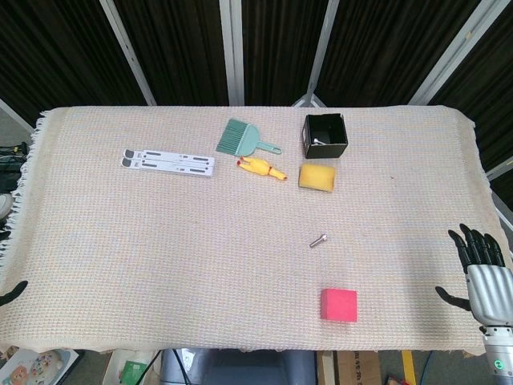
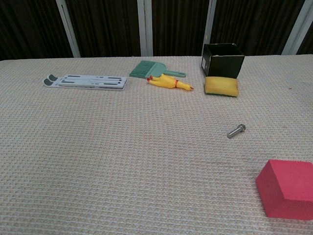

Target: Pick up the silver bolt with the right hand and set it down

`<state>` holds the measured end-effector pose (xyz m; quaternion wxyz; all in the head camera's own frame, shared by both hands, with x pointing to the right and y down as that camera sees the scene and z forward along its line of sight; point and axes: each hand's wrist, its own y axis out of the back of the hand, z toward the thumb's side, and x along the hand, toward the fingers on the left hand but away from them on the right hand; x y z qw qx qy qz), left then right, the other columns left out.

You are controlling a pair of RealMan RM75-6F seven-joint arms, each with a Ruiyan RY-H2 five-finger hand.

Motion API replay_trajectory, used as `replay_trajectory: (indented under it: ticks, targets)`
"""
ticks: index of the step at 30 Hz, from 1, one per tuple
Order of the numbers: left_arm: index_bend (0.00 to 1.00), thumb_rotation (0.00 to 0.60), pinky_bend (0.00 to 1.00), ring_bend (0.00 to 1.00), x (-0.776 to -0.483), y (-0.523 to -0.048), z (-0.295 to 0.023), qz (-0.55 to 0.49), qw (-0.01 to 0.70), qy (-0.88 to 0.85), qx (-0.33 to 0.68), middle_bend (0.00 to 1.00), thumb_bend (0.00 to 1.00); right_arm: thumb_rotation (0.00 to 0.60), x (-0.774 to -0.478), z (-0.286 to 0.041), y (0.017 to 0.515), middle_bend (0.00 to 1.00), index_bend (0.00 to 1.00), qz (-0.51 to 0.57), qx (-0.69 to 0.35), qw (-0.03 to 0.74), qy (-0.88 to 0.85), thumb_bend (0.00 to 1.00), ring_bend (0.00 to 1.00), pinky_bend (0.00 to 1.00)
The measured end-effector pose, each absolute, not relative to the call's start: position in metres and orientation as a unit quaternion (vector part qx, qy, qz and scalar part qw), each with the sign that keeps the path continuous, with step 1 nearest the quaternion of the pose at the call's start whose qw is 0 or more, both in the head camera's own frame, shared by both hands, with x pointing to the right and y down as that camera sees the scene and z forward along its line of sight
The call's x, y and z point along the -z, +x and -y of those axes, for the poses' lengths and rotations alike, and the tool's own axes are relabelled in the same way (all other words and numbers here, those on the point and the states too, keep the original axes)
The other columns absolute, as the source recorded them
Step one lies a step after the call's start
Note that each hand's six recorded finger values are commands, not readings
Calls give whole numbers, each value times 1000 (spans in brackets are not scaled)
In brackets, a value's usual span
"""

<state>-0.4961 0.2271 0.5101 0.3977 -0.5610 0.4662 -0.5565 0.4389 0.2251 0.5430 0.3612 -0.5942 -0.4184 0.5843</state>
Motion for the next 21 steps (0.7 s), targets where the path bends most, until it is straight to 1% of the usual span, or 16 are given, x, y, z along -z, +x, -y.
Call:
replay_trajectory:
  ticks: [6, 13, 21]
  targets:
    - [193, 600, 105, 30, -513, -496, -226, -464, 395, -562, 560, 38, 201, 600, -547, -226, 438, 28, 101, 419, -589, 350, -596, 112, 0, 0]
    - [193, 600, 106, 30, -508, -491, -231, -463, 402, -566, 551, 38, 201, 600, -543, -228, 429, 29, 101, 424, -573, 351, -607, 112, 0, 0]
    - [193, 600, 106, 30, -503, -498, -231, -481, 401, -548, 554, 38, 201, 600, -543, -228, 427, 28, 101, 431, -558, 354, -614, 112, 0, 0]
